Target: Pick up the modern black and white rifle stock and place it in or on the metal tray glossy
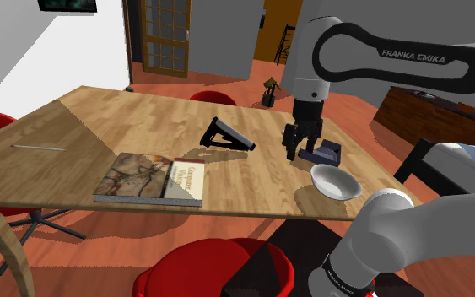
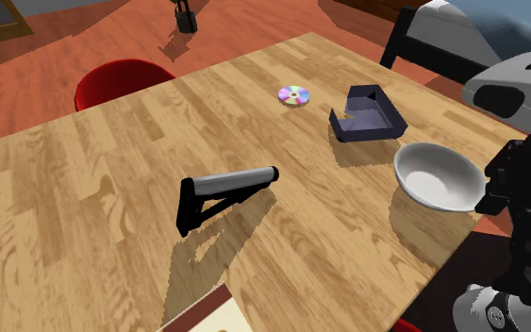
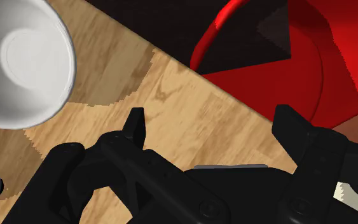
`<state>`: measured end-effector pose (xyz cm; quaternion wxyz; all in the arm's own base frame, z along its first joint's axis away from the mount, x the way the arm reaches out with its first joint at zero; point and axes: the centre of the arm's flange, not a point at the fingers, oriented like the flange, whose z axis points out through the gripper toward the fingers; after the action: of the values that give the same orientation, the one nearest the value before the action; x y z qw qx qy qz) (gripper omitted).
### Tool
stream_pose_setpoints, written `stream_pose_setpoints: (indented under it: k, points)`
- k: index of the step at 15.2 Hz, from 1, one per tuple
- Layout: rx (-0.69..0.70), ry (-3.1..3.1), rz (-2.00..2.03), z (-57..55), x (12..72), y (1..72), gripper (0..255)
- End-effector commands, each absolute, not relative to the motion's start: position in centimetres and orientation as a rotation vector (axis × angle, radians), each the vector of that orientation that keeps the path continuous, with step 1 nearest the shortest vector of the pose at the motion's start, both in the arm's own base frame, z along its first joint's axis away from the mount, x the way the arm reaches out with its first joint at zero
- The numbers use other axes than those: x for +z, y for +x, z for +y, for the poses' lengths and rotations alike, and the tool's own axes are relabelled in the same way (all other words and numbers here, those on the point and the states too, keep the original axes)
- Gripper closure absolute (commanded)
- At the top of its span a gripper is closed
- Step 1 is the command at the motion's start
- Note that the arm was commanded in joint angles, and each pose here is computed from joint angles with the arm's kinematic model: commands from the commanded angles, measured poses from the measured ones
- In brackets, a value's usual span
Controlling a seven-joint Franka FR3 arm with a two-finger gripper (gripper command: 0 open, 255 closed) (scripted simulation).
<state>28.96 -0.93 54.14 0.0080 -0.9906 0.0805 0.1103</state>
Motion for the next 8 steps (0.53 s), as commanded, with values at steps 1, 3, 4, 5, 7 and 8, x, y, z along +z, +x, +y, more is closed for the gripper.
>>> stream_pose_setpoints:
  k: [1,3,4,5,7,8]
  points:
    - [0.345,-3.096,0.252,-0.9,54.1,29.0,0]
    - [0.267,-3.102,0.168,-2.6,52.9,29.7,0]
    - [0.229,-3.104,0.126,-3.4,52.3,30.2,0]
    - [0.190,-3.104,0.084,-4.2,51.7,30.7,0]
    - [0.113,-3.102,0.000,-5.7,50.6,31.7,0]
    - [0.074,-3.099,-0.042,-6.4,50.0,32.3,0]
